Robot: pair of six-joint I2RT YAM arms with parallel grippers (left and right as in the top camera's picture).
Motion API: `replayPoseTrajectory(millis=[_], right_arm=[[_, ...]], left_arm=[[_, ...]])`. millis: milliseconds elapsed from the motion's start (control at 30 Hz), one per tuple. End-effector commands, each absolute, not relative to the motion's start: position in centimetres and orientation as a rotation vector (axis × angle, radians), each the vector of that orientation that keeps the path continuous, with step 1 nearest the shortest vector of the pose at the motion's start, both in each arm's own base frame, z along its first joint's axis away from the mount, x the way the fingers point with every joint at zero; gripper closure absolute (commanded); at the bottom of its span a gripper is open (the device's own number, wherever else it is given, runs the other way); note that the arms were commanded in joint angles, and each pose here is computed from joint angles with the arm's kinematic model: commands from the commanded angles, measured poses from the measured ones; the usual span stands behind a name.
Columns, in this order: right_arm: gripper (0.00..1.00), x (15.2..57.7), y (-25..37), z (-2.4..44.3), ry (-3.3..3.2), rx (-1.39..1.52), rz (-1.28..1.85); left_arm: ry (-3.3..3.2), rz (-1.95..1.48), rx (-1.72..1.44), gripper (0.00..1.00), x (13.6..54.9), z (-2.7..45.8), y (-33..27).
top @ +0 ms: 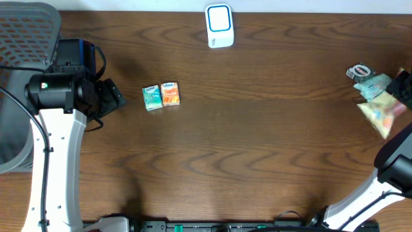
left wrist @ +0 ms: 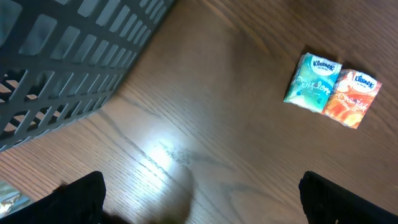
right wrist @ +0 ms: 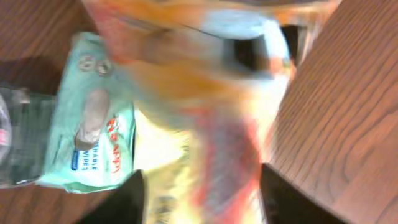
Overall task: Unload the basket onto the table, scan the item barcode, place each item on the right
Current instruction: 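Carry the cream packet to the far right and drop it, then move the right gripper left over the orange Kleenex tissue pack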
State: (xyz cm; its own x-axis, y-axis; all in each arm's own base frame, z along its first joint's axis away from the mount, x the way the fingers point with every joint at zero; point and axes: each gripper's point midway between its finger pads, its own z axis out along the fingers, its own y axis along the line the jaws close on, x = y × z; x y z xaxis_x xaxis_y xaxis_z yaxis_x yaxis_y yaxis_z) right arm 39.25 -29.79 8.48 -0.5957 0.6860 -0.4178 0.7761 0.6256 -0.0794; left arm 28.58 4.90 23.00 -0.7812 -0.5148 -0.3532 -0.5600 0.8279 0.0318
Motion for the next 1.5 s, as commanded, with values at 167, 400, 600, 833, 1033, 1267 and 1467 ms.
replayPoseTrajectory(millis=[167, 400, 600, 833, 1033, 1267, 1467], right_arm=[[0.25, 39.8, -28.4, 11.4, 2.458, 1.149, -0.248], [0.25, 42.0, -24.3, 17.6, 2.355, 1.007, -0.004], [0.25, 44.5, -16.9, 21.8, 2.321, 0.786, 0.34], [0.21, 45.8, -4.6, 22.9, 2.395, 0.498, 0.799], [0.06, 45.9, 4.2, 21.9, 2.496, 0.285, 0.866], [0.01, 45.7, 12.2, 19.9, 2.583, 0.059, 0.684], [0.01, 44.7, 20.0, 17.8, 2.608, -0.158, 0.704]], left_arm=[[2.673, 0.206, -0.832, 0.02, 28.6, 23.0, 5.2], [2.673, 0.206, -0.832, 0.02, 28.6, 23.0, 5.2], [2.673, 0.206, -0.832, 0.02, 28.6, 23.0, 5.2], [2.673, 0.206, -0.832, 0.02, 28.6, 23.0, 5.2], [2.673, 0.206, -0.832, 0.02, 28.6, 23.0, 5.2], [2.673, 0.206, -0.832, 0.02, 28.6, 23.0, 5.2], [2.673, 0.206, -0.832, 0.02, 28.6, 23.0, 5.2]])
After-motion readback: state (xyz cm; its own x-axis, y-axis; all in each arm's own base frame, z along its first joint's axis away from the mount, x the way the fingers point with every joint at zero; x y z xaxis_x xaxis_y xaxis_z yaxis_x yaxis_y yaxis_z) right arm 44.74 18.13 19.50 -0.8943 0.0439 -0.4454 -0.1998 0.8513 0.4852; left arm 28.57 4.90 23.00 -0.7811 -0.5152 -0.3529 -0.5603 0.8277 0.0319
